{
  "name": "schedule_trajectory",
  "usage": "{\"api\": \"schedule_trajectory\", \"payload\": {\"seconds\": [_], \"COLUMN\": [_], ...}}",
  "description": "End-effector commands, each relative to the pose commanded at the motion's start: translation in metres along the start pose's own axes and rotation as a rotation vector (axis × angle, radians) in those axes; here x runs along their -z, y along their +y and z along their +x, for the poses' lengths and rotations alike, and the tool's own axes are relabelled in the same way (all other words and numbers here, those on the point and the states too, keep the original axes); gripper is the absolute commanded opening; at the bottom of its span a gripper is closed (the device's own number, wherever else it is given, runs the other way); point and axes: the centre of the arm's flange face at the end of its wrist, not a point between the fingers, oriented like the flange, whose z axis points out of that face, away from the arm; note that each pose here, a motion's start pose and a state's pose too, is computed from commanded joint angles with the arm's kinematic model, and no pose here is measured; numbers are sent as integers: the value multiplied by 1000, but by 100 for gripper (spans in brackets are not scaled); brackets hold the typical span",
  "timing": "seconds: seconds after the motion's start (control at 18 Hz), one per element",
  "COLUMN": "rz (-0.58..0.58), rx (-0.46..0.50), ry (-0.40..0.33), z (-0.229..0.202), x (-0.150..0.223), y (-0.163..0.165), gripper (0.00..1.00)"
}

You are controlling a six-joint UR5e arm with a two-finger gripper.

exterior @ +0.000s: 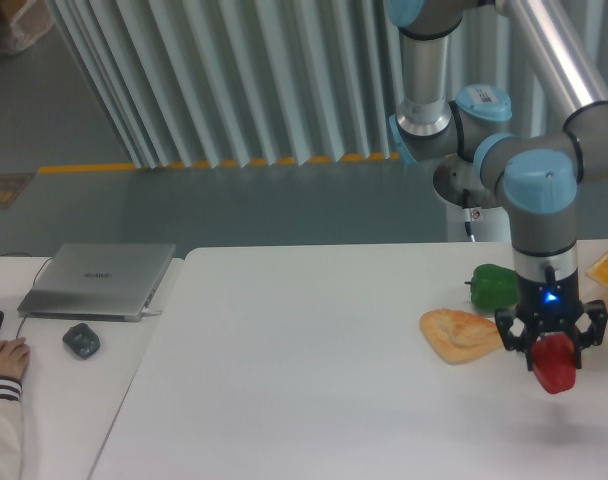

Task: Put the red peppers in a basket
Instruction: 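Lift the red pepper and carry it toward the yellow basket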

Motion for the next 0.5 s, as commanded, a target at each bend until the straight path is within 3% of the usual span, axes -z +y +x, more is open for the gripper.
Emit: {"api": "schedule_trajectory", "payload": {"seconds": [0.11,0.28,0.5], "rz": [-22,-29,-58], "rx": [-178,-263,-515], "ry": [12,14,43], "z": [-7,-33,-64], "x": [6,9,18], "y": [13,28,60], "gripper": [63,63,63]}}
